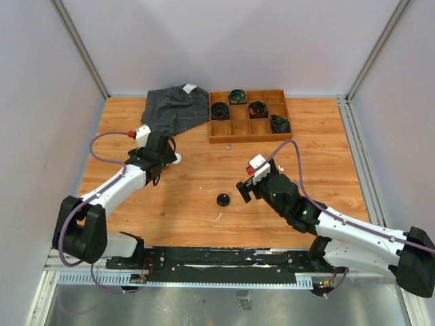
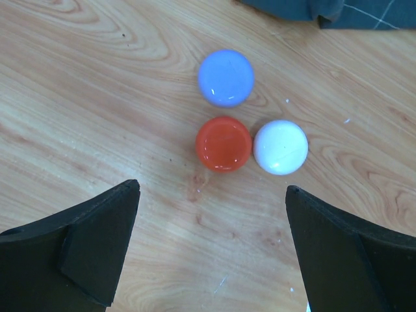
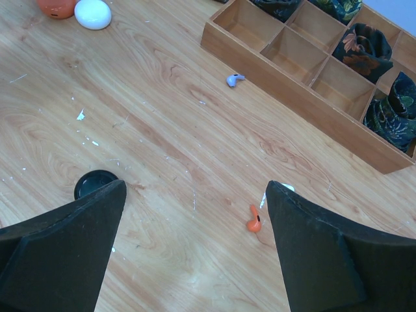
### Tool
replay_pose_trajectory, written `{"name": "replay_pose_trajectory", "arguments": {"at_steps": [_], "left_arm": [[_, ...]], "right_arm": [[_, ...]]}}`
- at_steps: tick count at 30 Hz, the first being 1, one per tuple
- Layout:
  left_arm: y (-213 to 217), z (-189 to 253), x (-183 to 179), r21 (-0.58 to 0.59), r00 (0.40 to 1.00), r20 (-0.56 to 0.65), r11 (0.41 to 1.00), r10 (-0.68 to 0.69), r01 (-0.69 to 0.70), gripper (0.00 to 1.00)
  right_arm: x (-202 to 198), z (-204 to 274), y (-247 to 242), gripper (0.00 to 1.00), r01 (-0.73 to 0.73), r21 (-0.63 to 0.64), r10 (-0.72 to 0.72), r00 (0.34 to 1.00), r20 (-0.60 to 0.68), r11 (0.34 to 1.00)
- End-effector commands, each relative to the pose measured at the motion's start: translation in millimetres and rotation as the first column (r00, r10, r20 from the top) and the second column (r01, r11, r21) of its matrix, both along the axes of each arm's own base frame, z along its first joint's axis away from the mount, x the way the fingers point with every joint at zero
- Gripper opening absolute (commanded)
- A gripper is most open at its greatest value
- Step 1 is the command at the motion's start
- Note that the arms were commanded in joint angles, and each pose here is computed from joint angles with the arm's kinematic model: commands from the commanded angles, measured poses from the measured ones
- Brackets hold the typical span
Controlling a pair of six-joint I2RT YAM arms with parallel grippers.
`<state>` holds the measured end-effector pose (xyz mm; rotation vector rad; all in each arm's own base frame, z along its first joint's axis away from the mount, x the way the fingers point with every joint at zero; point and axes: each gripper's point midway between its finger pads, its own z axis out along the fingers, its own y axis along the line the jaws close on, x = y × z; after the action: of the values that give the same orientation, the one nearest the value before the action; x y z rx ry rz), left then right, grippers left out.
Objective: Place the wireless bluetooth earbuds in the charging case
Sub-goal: Pick up the charging case at the center of the board.
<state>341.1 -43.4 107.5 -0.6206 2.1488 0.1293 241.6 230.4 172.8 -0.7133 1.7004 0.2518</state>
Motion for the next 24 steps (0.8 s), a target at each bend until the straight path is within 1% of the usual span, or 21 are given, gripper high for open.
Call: {"name": "replay_pose_trajectory", "arguments": {"at_steps": [1,5,9,14,20,21,24], "left_arm": [[0.1,7.1,22.9,-0.048,0.995,0.076,0.997,0.057,-0.054,0.99],[-0.2,-11.0,31.4,-0.065,0.992,0.048,0.992,0.113,-0.11,0.99],[1.9,-38.9,33.7,-0.081,0.979,-0.072,0.977,0.19,-0.195,0.99],[4.6,-45.2,41.8,-0.078,0.974,-0.048,0.972,0.22,-0.223,0.99],[6.4,-66.7,42.8,-0.04,0.963,-0.118,0.968,0.242,-0.248,0.99],[6.2,-68.8,42.1,-0.041,0.962,-0.122,0.967,0.246,-0.253,0.98],[8.4,-75.6,38.7,-0.033,0.957,-0.132,0.963,0.26,-0.266,0.9]], "right_arm": [[3.0,2.6,-2.9,0.9,0.022,0.033,-0.023,1.0,0.011,0.999],[3.0,3.0,-2.7,0.91,0.022,0.034,-0.022,1.0,0.013,0.999],[3.1,2.9,-3.1,0.91,0.023,0.032,-0.023,1.0,0.014,0.999],[3.6,3.2,-4.5,0.91,0.028,0.032,-0.029,0.999,0.019,0.999],[4.1,2.3,-5.6,0.92,0.034,0.03,-0.034,0.999,0.021,0.999],[4.1,3.0,-5.4,0.92,0.033,0.033,-0.034,0.999,0.023,0.999],[3.5,2.9,-4.3,0.92,0.027,0.038,-0.028,0.999,0.023,0.999]]}}
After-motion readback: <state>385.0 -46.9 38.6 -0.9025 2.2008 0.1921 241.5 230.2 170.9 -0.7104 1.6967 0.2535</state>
